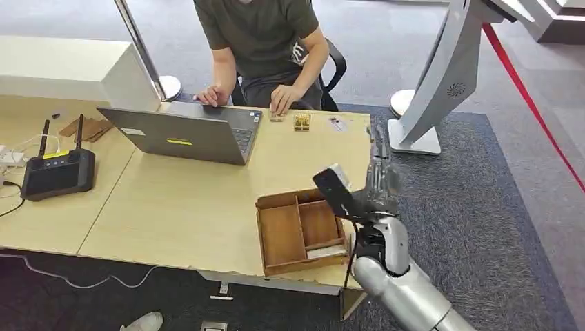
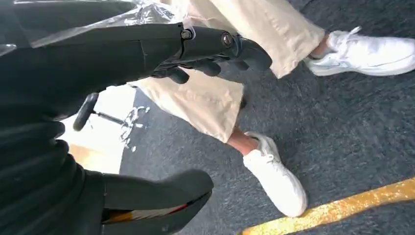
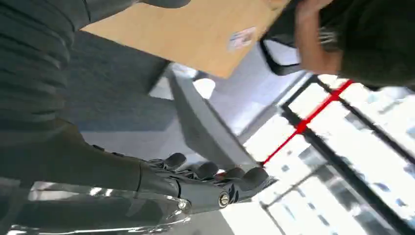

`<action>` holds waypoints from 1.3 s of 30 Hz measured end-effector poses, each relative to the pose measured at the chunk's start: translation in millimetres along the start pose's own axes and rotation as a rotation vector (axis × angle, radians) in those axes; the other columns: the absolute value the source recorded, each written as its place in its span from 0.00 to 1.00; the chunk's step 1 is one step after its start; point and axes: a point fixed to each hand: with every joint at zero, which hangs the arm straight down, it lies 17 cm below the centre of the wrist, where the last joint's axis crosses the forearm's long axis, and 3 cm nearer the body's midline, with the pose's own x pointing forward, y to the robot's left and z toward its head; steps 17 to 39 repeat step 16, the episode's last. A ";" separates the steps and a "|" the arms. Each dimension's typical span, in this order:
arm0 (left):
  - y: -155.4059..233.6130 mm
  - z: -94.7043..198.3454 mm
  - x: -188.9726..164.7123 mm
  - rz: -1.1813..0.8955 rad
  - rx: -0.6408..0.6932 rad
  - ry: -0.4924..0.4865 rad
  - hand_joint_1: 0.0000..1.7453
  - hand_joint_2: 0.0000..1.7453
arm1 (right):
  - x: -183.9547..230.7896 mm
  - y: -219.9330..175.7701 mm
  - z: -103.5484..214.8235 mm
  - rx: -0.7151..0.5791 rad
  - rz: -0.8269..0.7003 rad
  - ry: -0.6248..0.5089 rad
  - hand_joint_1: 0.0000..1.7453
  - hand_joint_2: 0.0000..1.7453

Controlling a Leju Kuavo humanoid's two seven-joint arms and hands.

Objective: Pass the card to the sensor for recognition and then transmit it.

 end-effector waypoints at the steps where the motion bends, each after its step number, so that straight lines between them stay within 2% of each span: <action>1: -1.3 0.1 -4.7 0.001 -0.002 0.014 0.00 1.00 | -37.5 -10.6 3.9 -0.006 -0.023 0.070 0.00 1.00; 5: -3.0 -0.6 -19.1 0.015 -0.006 0.063 0.00 1.00 | -168.8 -48.6 39.5 -0.061 -0.182 0.305 0.00 1.00; 8: -7.0 0.0 -29.7 0.045 -0.019 0.101 0.00 1.00 | -268.5 -88.3 84.2 -0.165 -0.253 0.485 0.00 1.00; 11: -10.7 0.4 -38.2 0.091 -0.040 0.145 0.00 1.00 | -338.4 -123.2 133.1 -0.256 -0.243 0.624 0.00 1.00; 15: -15.0 0.5 -45.7 0.139 -0.070 0.192 0.00 1.00 | -394.2 -154.4 187.5 -0.333 -0.200 0.776 0.00 1.00; 16: -15.4 0.6 -46.5 0.148 -0.074 0.199 0.00 1.00 | -401.9 -157.2 196.1 -0.342 -0.198 0.806 0.00 1.00; 39: -15.4 0.6 -46.5 0.148 -0.074 0.199 0.00 1.00 | -401.9 -157.2 196.1 -0.342 -0.198 0.806 0.00 1.00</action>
